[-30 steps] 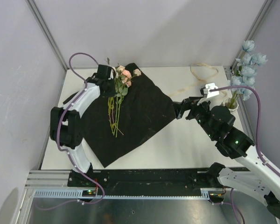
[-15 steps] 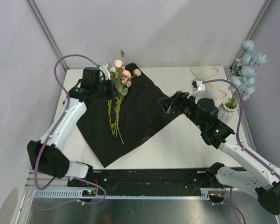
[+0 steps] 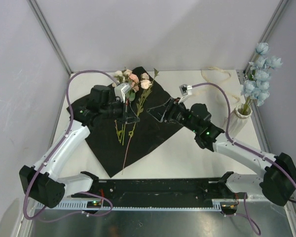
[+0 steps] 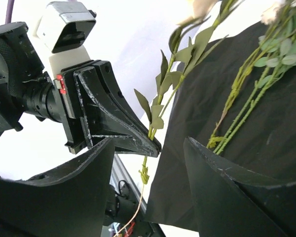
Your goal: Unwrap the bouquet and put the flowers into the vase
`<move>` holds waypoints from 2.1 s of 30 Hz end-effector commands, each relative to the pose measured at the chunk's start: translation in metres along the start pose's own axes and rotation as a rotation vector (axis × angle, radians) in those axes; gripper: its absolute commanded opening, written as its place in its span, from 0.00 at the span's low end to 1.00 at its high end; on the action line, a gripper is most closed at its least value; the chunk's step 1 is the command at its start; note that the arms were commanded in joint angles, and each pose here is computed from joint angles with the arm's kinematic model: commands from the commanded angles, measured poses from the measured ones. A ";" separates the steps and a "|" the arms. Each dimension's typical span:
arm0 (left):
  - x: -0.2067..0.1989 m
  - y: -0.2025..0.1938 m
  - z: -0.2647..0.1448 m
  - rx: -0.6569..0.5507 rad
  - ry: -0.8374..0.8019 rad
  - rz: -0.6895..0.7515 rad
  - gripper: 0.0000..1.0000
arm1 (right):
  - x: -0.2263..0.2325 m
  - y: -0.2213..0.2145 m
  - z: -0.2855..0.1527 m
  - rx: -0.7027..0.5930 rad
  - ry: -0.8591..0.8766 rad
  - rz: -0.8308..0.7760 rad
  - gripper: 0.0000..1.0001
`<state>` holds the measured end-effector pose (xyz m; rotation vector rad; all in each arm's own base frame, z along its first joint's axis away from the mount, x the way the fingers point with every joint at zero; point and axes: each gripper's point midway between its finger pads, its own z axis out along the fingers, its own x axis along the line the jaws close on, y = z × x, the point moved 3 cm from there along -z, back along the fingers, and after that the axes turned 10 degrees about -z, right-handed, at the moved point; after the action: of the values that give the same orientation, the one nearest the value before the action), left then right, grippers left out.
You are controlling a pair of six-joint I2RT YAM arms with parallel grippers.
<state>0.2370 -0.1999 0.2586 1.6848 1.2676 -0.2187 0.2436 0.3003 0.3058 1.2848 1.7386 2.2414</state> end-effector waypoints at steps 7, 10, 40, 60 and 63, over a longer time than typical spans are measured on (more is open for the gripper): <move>-0.025 -0.008 -0.013 0.003 -0.121 0.098 0.00 | 0.029 0.001 0.033 -0.071 0.167 0.085 0.60; -0.027 -0.011 -0.014 0.006 -0.130 0.103 0.00 | 0.031 -0.004 0.040 -0.057 0.176 0.092 0.58; -0.011 0.001 -0.023 -0.117 0.043 0.111 0.99 | -0.019 0.127 -0.079 -0.334 -0.340 -0.710 0.00; 0.012 0.012 -0.029 -0.192 0.206 0.074 1.00 | 0.006 0.267 -0.243 -0.436 -0.952 -1.354 0.00; 0.013 0.012 -0.029 -0.192 0.207 0.072 1.00 | 0.003 0.271 -0.247 -0.412 -0.979 -1.369 0.00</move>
<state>0.2409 -0.1727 0.2676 1.6379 1.3256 0.0991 0.2085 0.0148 0.5178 0.5348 0.9895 0.9527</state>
